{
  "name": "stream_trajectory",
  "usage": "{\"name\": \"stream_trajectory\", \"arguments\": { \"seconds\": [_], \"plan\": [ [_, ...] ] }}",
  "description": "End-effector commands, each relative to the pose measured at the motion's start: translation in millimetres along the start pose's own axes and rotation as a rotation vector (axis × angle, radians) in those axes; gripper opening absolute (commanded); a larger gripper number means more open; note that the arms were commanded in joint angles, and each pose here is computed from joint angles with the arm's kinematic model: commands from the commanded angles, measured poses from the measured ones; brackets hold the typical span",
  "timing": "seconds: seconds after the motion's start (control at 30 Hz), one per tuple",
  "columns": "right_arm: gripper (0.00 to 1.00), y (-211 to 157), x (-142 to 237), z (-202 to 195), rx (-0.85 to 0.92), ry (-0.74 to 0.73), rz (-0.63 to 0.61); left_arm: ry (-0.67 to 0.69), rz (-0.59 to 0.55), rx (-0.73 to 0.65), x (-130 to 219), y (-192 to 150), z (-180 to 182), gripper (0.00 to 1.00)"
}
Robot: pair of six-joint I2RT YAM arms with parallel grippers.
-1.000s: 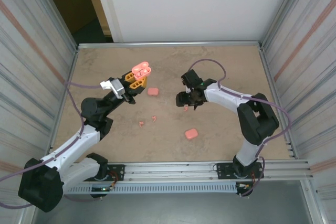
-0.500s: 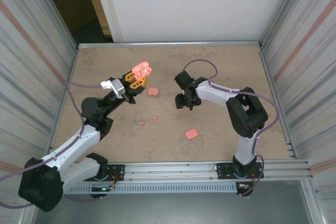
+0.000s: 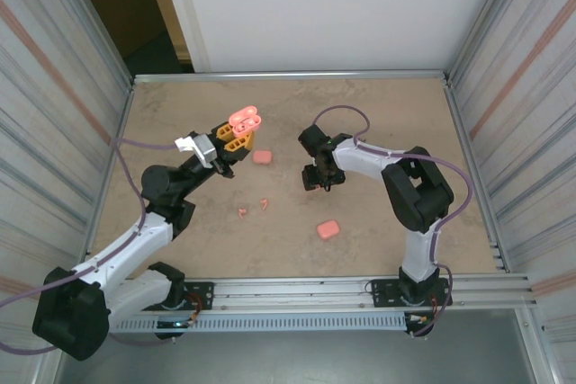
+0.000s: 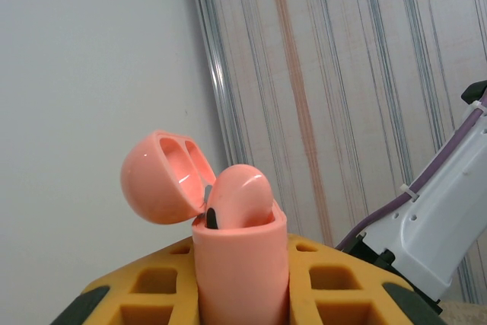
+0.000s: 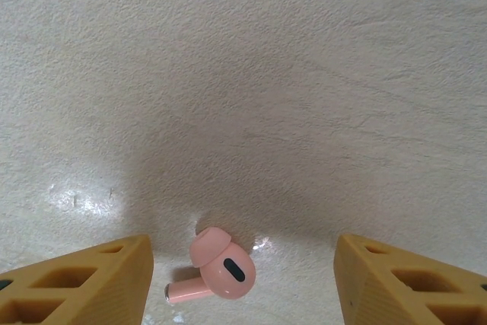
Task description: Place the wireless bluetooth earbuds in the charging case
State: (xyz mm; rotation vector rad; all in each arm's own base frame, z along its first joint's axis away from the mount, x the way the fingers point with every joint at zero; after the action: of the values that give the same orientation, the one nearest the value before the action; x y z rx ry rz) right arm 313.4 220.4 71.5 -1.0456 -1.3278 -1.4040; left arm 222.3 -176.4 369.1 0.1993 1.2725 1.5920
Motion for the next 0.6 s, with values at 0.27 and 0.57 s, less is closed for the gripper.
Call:
{"name": "stream_trajectory", "arguments": {
  "seconds": [0.27, 0.57],
  "plan": [
    [0.57, -10, -3, -7, 0.048, -0.082, 0.047, 0.005, -0.033, -0.027, -4, 10, 5, 0.0],
    [0.49, -12, 1, -8, 0.059, -0.092, 0.046, 0.004, -0.033, -0.023, -5, 10, 5, 0.0]
  ]
}}
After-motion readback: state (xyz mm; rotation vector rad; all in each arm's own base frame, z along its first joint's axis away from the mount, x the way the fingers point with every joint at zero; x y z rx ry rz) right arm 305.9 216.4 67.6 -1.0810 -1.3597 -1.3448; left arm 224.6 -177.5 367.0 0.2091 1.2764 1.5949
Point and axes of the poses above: each hand's point on the last joint's axis, 136 mm out from that joint toward the fingers, its own x axis back along the fingers, its own z axis along the line the jaws close on, y = z × x, the point moved 5 cm from there along x, back along the fingers, and after that the axes turned 14 degrees about -x, right-handed, at the moved point
